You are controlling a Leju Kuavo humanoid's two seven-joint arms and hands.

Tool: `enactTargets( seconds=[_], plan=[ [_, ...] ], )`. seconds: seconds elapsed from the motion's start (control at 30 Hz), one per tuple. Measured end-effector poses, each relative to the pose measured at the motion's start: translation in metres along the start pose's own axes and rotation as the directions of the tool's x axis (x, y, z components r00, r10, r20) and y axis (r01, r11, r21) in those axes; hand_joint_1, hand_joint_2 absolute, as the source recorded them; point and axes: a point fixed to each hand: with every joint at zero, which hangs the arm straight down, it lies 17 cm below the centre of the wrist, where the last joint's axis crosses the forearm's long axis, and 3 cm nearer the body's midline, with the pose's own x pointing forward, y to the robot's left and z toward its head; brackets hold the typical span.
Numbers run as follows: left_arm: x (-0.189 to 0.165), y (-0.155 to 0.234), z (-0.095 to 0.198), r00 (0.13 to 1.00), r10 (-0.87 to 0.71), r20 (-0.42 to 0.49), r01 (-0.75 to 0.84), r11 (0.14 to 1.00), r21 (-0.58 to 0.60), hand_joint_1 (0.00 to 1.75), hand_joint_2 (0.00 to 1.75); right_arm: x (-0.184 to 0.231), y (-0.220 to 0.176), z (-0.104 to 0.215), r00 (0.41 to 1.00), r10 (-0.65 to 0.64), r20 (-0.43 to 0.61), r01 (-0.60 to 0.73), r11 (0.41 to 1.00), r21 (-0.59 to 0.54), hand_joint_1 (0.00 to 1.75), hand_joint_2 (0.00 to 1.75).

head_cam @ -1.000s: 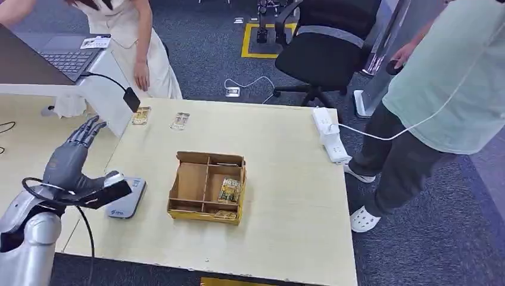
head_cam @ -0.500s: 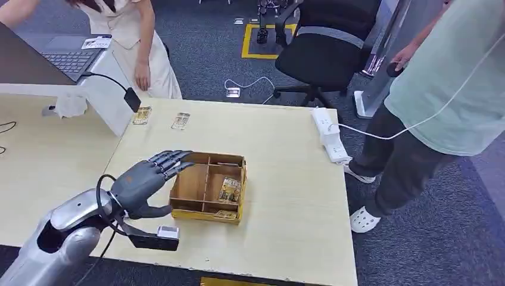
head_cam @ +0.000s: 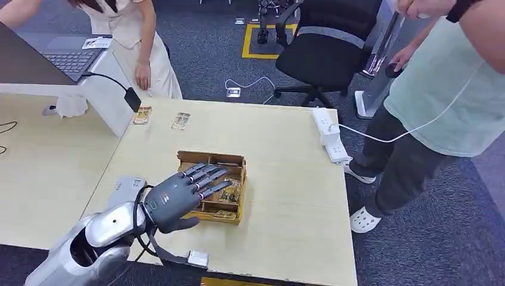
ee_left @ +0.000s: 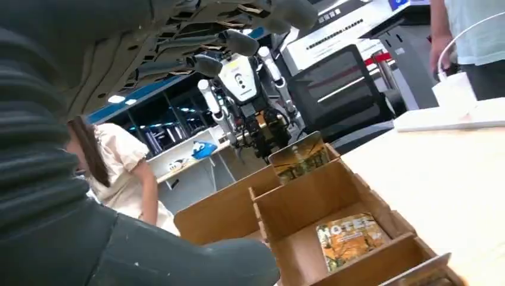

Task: Pass the card to the sensor for recognition and then transmit it.

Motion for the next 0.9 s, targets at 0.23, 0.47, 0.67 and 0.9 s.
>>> enactTargets(
  seconds=[0.23, 0.47, 0.67, 0.9],
  plan=[
    [0.008, -0.002, -0.003, 1.000, 0.010, 0.013, -0.010, 1.000, -0.003, 0.00, 1.75, 0.000, 0.001, 0.000, 1.000, -0.003, -0.005, 0.003, 1.000, 0.005, 0.00, 0.00],
    [0.000, -0.001, -0.010, 0.989, -0.082, -0.125, 0.088, 0.995, 0.044, 0.00, 1.75, 0.007, 0.001, -0.001, 1.000, -0.010, -0.002, 0.010, 1.000, 0.009, 0.00, 0.00],
    [-0.017, -0.015, -0.008, 0.964, -0.131, -0.233, 0.138, 0.990, 0.014, 0.00, 1.75, 0.019, 0.000, -0.003, 0.999, -0.004, 0.033, 0.004, 1.000, 0.010, 0.00, 0.00],
    [-0.037, -0.031, 0.001, 0.936, -0.155, -0.316, 0.153, 0.988, -0.032, 0.00, 1.75, 0.024, -0.001, -0.003, 0.999, -0.003, 0.045, 0.003, 1.000, 0.012, 0.00, 0.00]
  ],
)
